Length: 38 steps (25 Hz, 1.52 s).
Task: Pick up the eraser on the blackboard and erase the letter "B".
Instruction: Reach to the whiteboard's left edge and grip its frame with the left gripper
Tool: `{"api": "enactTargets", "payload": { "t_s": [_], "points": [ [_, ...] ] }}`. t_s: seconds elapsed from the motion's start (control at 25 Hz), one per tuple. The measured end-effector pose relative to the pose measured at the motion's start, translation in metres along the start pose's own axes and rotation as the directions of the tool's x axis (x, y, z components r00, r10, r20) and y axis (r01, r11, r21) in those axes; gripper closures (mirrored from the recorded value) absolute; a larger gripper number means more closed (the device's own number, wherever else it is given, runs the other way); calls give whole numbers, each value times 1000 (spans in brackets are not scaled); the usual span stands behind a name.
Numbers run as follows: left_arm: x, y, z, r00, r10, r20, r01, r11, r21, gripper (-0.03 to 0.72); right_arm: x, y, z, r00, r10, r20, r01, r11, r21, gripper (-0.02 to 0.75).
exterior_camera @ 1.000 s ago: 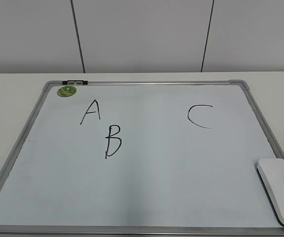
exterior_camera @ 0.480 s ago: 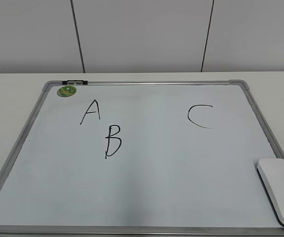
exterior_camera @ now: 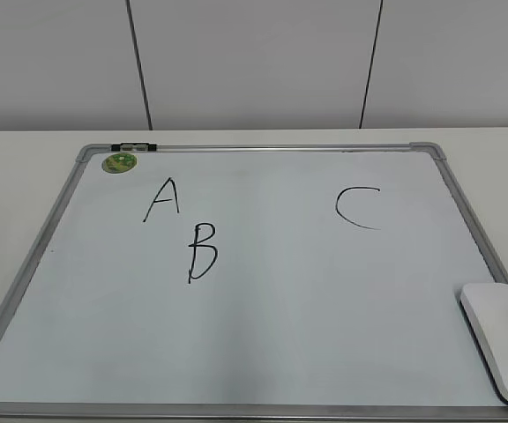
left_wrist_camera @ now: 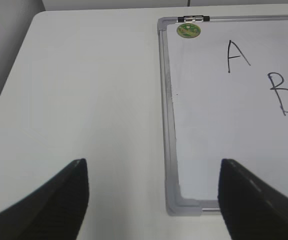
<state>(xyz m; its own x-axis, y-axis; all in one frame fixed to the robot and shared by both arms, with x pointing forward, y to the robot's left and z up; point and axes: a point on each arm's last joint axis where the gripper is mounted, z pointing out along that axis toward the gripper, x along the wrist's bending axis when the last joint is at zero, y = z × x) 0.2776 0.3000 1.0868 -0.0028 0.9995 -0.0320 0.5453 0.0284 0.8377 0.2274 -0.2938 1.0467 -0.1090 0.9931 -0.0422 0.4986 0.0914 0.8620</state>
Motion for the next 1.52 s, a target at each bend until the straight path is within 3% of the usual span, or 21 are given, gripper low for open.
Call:
{"api": "enactTargets", "payload": {
  "t_s": [0.28,0.56,0.8,1.12,1.4,1.52],
  "points": [
    [-4,47,56,999,-45,30,40,988,149,98,0,0,0,1000,0,0,0,1000,0,152],
    [-5,88,117,999,6,39,-17,950,313,98,0,0,0,1000,0,0,0,1000,0,151],
    [-5,116,170,998,25,57,-49,872,488,99,0,0,0,1000,0,0,0,1000,0,152],
    [-9,125,243,994,0,107,-66,786,615,112,0,0,0,1000,0,0,0,1000,0,151],
    [-9,98,299,993,-40,113,-54,694,718,228,0,0,0,1000,0,0,0,1000,0,152],
    [-8,86,316,993,-44,107,-50,670,741,294,0,0,0,1000,0,0,0,1000,0,152]
  ]
}}
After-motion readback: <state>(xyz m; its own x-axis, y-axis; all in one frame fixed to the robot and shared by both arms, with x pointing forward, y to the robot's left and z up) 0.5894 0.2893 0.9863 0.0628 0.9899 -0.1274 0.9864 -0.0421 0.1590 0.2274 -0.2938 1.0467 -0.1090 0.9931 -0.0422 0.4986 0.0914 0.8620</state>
